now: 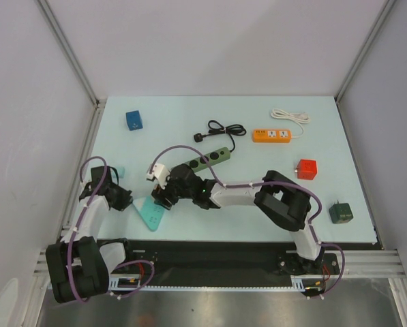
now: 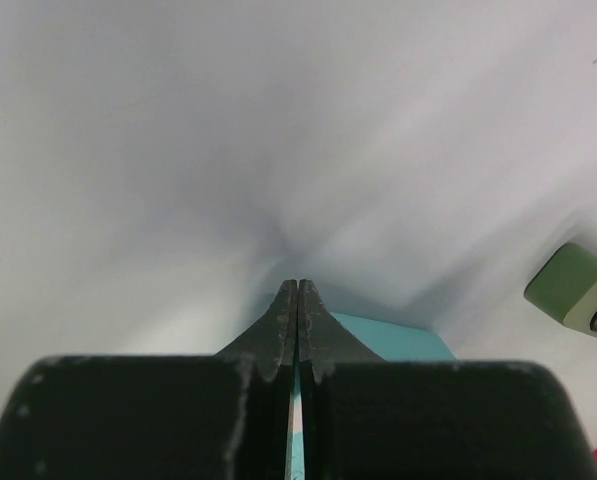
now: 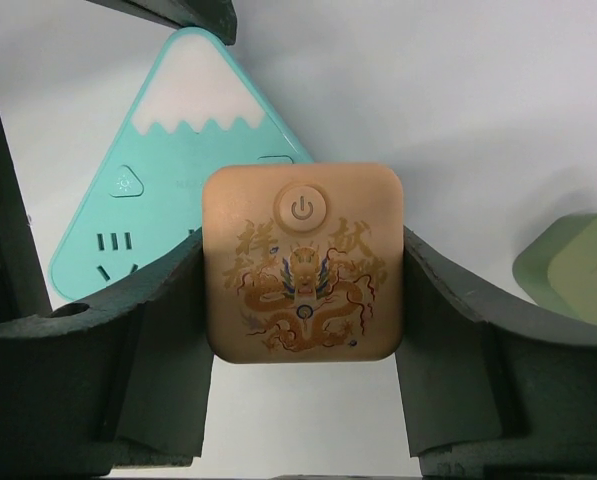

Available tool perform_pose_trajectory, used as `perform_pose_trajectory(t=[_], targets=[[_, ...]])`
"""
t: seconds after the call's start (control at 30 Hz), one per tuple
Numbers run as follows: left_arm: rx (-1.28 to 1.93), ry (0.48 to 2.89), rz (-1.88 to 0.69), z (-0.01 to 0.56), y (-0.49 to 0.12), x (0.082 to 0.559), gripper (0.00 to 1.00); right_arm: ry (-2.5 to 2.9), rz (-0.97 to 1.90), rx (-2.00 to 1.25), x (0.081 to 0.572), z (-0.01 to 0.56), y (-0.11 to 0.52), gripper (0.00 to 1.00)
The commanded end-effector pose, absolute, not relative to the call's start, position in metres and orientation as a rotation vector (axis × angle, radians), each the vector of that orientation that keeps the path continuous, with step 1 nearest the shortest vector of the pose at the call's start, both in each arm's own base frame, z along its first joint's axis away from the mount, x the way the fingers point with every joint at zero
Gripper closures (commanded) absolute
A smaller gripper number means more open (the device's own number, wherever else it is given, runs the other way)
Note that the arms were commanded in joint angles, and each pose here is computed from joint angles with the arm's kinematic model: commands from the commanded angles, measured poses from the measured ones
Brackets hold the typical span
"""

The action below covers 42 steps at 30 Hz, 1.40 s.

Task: Insert the plug

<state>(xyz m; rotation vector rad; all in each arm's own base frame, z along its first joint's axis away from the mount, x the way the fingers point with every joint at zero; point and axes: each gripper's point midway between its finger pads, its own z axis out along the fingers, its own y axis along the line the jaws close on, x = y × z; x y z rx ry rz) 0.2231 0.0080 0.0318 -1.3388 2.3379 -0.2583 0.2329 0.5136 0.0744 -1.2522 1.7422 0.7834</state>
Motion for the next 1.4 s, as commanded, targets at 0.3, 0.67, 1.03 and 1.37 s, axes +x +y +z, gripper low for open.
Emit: perform_pose_trajectory(t=[0.3, 0.67, 1.03, 1.37], targets=[[-1.376, 2.375, -0.276, 0.031, 0.001, 0.210, 1.00, 2.052, 0.574, -1.231, 0.224, -0.012, 0.453, 0.71], [-1.368, 2.357, -0.306, 0.040, -0.001, 0.214, 1.00, 1.915, 0.594, -1.313, 0.261, 0.081, 0.487, 0.17], [-1.360, 2.365, -0.306, 0.041, 0.000, 0.218, 1.00, 1.869, 0.628, -1.366, 0.264, 0.124, 0.490, 0.18], [-1.354, 2.354, -0.315, 0.043, -0.001, 0.220, 1.00, 1.821, 0.638, -1.323, 0.263, 0.165, 0.492, 0.29]])
